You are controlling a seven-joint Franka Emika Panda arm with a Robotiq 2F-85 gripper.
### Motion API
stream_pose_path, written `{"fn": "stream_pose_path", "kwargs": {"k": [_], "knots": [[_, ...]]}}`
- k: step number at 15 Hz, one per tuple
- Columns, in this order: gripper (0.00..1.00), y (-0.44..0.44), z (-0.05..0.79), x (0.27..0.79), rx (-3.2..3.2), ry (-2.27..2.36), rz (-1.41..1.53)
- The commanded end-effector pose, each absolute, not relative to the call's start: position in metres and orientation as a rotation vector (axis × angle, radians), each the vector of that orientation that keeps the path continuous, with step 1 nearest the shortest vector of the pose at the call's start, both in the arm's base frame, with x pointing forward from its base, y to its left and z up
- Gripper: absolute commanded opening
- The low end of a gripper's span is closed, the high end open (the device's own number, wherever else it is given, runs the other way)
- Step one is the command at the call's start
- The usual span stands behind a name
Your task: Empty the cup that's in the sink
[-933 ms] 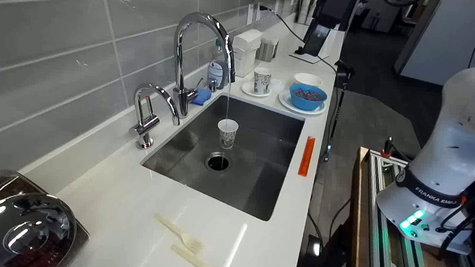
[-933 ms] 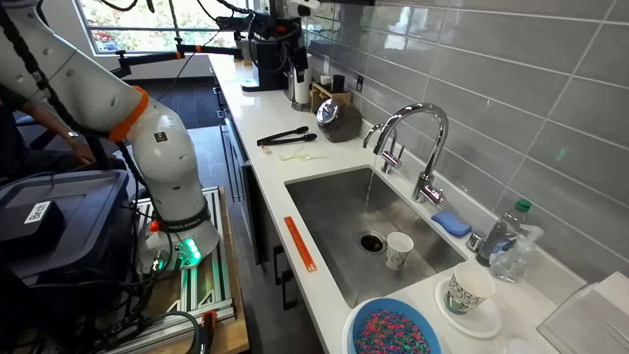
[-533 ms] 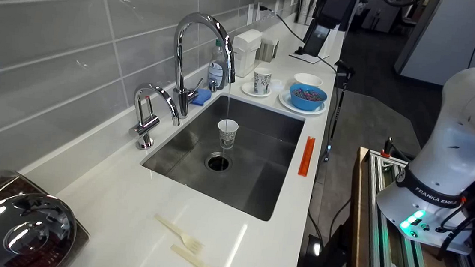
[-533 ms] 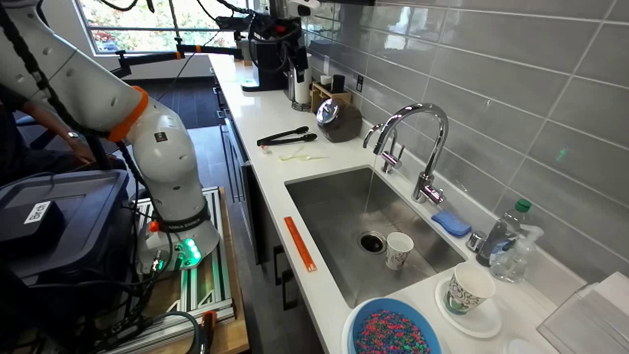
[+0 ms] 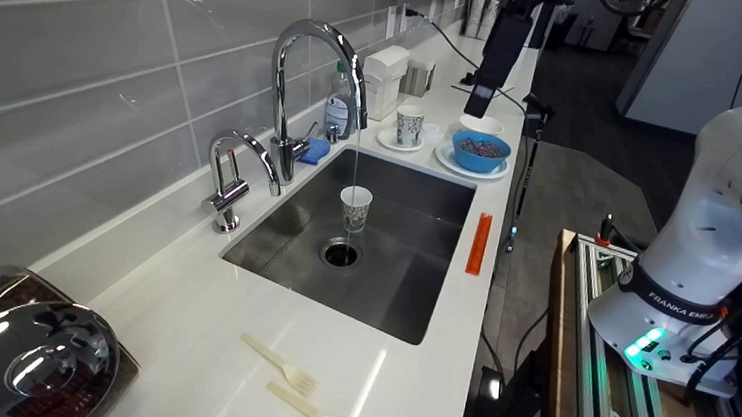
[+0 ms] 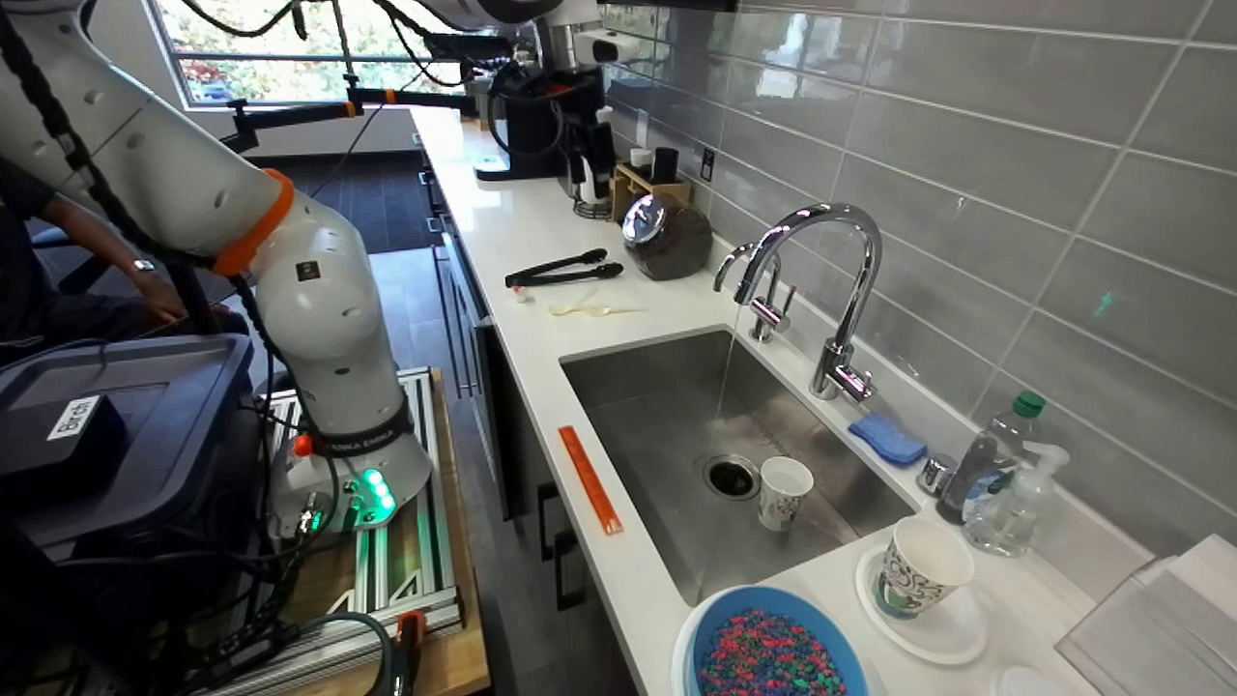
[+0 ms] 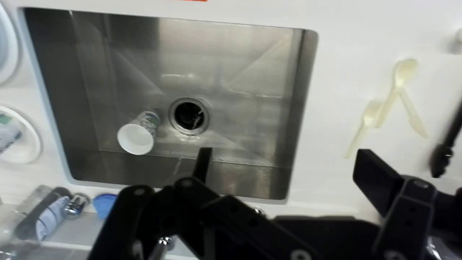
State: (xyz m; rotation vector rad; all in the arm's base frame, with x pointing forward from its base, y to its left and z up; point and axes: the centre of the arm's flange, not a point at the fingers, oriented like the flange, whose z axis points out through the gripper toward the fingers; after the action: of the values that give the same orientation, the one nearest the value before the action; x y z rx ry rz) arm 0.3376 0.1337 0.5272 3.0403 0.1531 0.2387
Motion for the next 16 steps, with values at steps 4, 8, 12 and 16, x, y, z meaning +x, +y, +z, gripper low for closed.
{"fn": "stream_pose_path", "kwargs": {"k": [4, 8, 12, 16], "knots": [[1.00, 0.053, 0.451, 0.330, 2.821, -0.192, 0.225], [1.00, 0.046, 0.446, 0.336, 2.846, -0.244, 0.158], [1.00, 0.042, 0.441, 0.335, 2.843, -0.277, 0.156], [1.00, 0.032, 0.425, 0.341, 2.834, -0.359, 0.153]]}}
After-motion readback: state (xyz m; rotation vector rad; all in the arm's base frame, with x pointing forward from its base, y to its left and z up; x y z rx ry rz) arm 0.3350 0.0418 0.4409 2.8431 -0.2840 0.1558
